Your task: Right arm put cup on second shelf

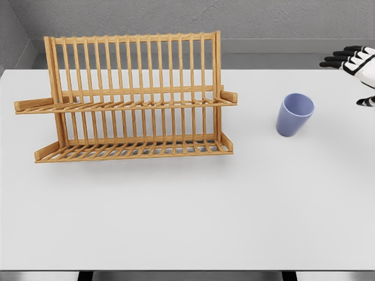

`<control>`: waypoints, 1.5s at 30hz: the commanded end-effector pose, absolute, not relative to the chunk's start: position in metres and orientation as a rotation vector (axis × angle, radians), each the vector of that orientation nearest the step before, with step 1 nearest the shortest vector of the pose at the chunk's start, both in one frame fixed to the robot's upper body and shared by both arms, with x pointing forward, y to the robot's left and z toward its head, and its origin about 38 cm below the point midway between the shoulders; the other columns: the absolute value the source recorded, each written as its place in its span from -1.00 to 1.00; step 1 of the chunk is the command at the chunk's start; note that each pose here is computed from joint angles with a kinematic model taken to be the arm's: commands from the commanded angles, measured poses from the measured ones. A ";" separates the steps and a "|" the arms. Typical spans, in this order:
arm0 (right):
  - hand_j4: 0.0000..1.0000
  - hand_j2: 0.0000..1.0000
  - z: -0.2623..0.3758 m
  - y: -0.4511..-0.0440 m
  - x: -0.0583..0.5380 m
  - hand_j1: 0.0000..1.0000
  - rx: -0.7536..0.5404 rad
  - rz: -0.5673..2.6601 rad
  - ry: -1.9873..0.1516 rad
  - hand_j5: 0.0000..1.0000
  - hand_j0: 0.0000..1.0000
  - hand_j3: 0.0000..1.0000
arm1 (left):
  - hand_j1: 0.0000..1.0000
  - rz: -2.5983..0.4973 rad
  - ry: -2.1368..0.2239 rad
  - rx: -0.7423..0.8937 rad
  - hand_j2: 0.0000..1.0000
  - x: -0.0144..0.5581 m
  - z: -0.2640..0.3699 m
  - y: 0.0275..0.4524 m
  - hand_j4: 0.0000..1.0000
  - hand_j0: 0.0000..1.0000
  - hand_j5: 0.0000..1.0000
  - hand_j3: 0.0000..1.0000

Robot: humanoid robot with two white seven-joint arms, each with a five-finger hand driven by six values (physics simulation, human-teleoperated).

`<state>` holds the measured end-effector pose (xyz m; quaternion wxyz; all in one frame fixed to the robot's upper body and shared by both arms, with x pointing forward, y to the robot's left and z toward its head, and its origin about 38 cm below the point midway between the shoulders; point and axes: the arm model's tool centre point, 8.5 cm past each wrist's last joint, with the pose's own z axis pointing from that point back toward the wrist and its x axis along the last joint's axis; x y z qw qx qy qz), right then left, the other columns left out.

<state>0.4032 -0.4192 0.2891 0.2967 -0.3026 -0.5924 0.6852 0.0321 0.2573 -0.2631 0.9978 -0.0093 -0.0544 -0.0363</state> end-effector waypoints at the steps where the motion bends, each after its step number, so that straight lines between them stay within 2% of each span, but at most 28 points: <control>1: 1.00 1.00 0.290 -0.420 0.403 1.00 -0.802 1.811 -1.581 1.00 1.00 1.00 | 1.00 -0.073 -0.109 -0.019 1.00 0.032 -0.263 0.257 1.00 1.00 1.00 1.00; 4: 1.00 1.00 0.296 -0.423 0.403 1.00 -0.820 1.798 -1.592 1.00 1.00 1.00 | 1.00 -0.072 -0.108 -0.019 1.00 0.032 -0.263 0.257 1.00 1.00 1.00 1.00; 7: 1.00 1.00 0.282 -0.414 0.405 1.00 -0.767 1.838 -1.553 1.00 1.00 1.00 | 1.00 -0.072 -0.108 -0.019 1.00 0.032 -0.263 0.257 1.00 1.00 1.00 1.00; 10: 1.00 1.00 0.272 -0.390 0.421 1.00 -0.601 2.080 -1.232 1.00 1.00 1.00 | 1.00 -0.072 -0.108 -0.019 1.00 0.032 -0.263 0.257 1.00 1.00 1.00 1.00; 18: 1.00 1.00 0.270 -0.340 0.468 1.00 -0.534 2.146 -1.246 1.00 1.00 1.00 | 1.00 -0.073 -0.109 -0.019 1.00 0.032 -0.263 0.257 1.00 1.00 1.00 1.00; 36: 1.00 1.00 0.233 -0.337 0.481 1.00 -0.450 2.140 -1.155 1.00 1.00 1.00 | 1.00 -0.072 -0.108 -0.019 1.00 0.032 -0.263 0.257 1.00 1.00 1.00 1.00; 45: 1.00 1.00 0.226 -0.351 0.490 1.00 -0.453 2.082 -1.123 1.00 1.00 1.00 | 1.00 -0.073 -0.109 -0.019 1.00 0.032 -0.263 0.257 1.00 1.00 1.00 1.00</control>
